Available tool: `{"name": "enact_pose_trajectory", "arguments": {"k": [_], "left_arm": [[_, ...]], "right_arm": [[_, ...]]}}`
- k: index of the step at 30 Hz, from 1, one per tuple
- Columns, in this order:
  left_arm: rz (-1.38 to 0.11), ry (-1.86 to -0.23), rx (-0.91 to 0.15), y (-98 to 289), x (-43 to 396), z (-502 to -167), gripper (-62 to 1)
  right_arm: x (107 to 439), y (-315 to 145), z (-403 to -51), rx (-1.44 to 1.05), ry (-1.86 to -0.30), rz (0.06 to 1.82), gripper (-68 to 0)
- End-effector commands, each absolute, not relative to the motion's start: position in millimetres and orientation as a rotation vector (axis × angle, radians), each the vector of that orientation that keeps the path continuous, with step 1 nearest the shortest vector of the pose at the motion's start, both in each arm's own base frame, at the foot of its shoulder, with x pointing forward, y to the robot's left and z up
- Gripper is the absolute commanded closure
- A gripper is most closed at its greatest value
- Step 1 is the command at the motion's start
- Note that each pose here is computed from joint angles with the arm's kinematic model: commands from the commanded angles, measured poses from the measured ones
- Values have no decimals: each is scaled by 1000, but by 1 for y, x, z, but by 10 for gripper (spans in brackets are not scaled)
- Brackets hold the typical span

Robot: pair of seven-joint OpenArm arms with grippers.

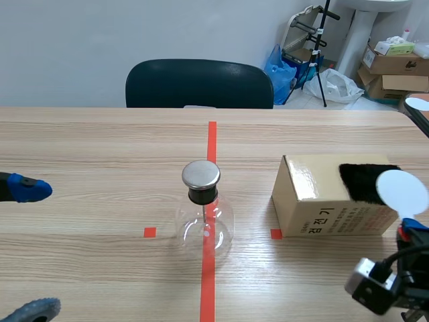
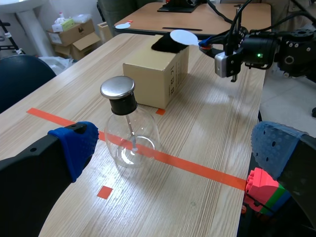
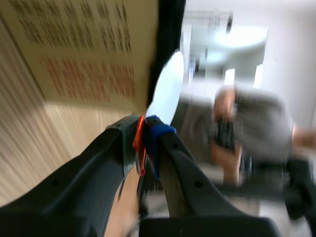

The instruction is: Do the electroscope experiment

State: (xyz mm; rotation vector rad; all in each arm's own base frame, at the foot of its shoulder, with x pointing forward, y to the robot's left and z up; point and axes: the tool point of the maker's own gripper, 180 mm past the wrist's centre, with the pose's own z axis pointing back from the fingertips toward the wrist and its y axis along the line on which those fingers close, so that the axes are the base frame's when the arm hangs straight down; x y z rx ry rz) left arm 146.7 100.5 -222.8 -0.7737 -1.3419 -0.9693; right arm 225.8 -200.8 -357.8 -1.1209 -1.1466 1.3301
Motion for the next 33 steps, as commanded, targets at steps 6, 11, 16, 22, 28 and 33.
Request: {"name": "enact_pose_trajectory", "arguments": {"k": [6,11,16,22,28,33], "left_arm": [[-951,-1368,-792,99,148,-217,-623],[-950,-1371,-793,99,148,-216,-623],[-950,-1371,-793,99,148,-216,-623],[-950,-1371,-793,99,148,-216,-623],[-950,-1372,-793,99,148,-216,-623],[-950,-1371,-793,99,148,-216,-623]], "right_arm": [[229,-220,-348,-1196,-1078,1261,-10],[226,-178,-349,-1088,-1241,1419,-10],[223,-193,-357,-1102,-1148,1371,-10],[222,-209,-351,-1190,-1089,1280,-10],[224,-174,-348,-1107,-1241,1410,-10],[222,-186,-356,-1106,-1163,1375,-11]]}}
